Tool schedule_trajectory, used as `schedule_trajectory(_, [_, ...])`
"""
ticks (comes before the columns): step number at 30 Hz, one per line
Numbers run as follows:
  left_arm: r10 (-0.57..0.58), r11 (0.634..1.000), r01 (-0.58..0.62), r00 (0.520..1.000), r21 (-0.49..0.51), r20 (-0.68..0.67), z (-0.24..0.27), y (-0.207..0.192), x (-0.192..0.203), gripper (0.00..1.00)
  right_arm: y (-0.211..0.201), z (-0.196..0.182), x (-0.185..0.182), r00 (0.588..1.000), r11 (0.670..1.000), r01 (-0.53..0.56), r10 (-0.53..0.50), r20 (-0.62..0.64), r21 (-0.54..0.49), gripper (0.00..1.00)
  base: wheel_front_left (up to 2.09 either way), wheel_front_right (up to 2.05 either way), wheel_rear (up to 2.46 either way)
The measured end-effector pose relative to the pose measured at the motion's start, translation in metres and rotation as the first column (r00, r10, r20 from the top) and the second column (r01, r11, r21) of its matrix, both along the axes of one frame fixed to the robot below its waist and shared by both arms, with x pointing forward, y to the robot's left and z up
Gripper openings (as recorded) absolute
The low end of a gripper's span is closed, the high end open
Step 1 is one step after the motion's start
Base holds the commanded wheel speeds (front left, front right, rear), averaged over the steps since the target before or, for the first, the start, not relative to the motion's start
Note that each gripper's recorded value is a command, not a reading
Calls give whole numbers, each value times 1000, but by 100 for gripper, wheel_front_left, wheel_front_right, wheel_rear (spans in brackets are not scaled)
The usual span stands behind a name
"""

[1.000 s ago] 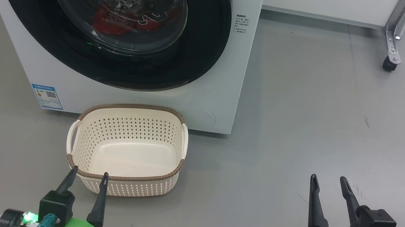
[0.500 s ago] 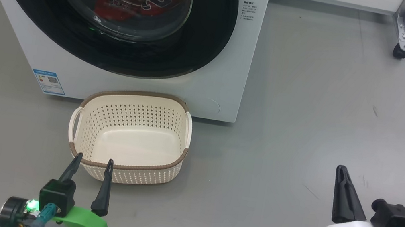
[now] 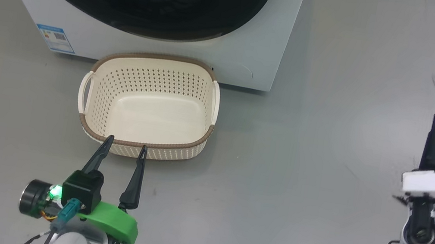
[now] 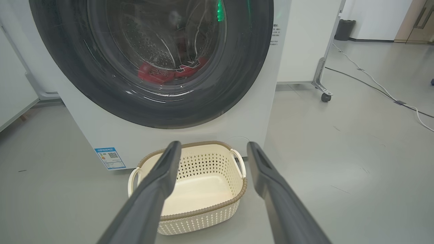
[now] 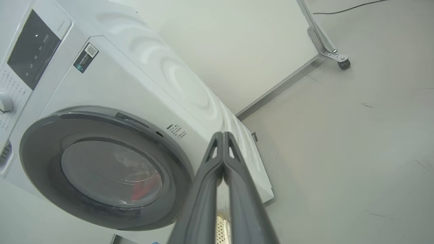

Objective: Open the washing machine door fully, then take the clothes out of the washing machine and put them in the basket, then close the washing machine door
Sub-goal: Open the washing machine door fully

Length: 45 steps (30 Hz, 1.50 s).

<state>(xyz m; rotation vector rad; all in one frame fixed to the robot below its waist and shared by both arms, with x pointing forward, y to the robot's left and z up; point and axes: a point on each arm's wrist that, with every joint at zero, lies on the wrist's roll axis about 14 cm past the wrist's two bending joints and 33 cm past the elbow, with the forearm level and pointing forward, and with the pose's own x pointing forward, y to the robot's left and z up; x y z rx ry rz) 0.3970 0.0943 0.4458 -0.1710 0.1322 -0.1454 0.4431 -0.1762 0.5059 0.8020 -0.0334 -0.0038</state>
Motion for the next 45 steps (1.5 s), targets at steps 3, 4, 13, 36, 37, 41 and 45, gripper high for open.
schedule_trajectory(3, [-15, 1000, 15, 1000, -6, 0, -2, -5, 8, 100, -2, 8, 23, 1000, 995, -12, 11, 12, 97, 0, 0, 0, 0])
schedule_trajectory(4, [-18, 1000, 18, 1000, -10, -1, -2, -6, 11, 100, 0, 10, 31, 1000, 993, -26, 24, 16, 119, 0, 0, 0, 0])
schedule_trajectory(13, [-28, 999, 28, 1000, -26, 3, -10, -10, 39, 100, 24, 34, 101, 981, 946, -192, 184, 53, 261, 0, 0, 0, 0])
schedule_trajectory(36, [36, 999, -39, 995, -26, -96, -61, 18, 74, 100, 118, 9, 222, 853, 762, -467, 523, 0, 448, 0, 0, 0, 0])
schedule_trajectory(37, [40, 999, -43, 994, -25, -98, -61, 20, 75, 100, 122, 8, 224, 847, 752, -474, 532, 3, 459, 0, 0, 0, 0])
schedule_trajectory(41, [59, 998, -61, 992, -11, -108, -66, 28, 75, 100, 136, 5, 232, 826, 723, -496, 564, 3, 481, 0, 0, 0, 0])
schedule_trajectory(45, [76, 997, -76, 989, 1, -123, -71, 35, 74, 100, 147, -1, 237, 807, 696, -503, 590, -7, 513, 0, 0, 0, 0])
